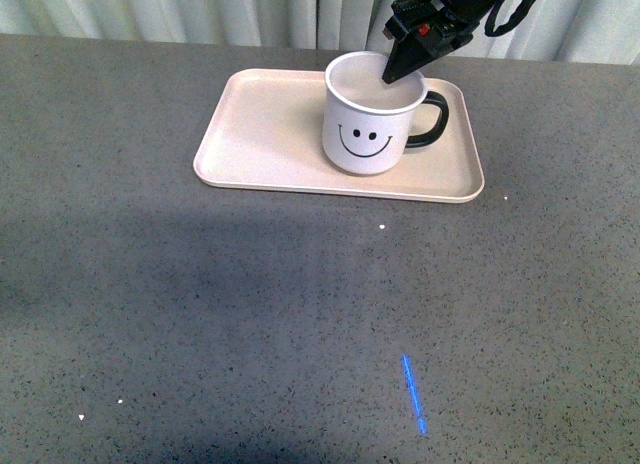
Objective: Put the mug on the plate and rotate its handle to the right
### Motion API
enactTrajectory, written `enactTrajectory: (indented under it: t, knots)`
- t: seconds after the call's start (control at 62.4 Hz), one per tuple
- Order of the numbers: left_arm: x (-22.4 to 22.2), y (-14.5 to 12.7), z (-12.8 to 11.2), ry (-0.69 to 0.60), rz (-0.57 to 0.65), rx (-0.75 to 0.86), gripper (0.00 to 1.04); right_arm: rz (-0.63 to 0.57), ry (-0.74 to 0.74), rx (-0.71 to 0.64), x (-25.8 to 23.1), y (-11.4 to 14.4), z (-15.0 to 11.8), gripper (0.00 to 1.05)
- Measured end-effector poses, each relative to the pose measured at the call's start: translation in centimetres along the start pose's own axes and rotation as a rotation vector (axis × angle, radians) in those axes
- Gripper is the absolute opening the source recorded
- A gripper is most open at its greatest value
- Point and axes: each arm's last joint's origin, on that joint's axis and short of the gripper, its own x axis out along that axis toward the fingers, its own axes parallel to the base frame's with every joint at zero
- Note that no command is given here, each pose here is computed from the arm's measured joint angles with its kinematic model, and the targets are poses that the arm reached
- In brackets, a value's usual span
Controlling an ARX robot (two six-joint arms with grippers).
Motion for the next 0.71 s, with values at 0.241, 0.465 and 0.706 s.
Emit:
enactTrajectory:
  t: [0.241, 0.465, 0.706]
  knots:
    - [0.0, 0.0, 0.0, 0.0, 0.0, 0.0, 0.95, -0.013, 0.018, -0.042, 0.7, 0.0, -0.2, 0.17]
    - [0.0, 0.0, 0.0, 0.0, 0.0, 0.0, 0.95, -0.014, 0.007, -0.076, 0.2, 0.0, 0.3, 0.63]
    - [0.0, 0.0, 0.0, 0.0, 0.0, 0.0, 0.95, 0.0, -0.231, -0.094, -4.0, 0.2, 2.0, 0.97]
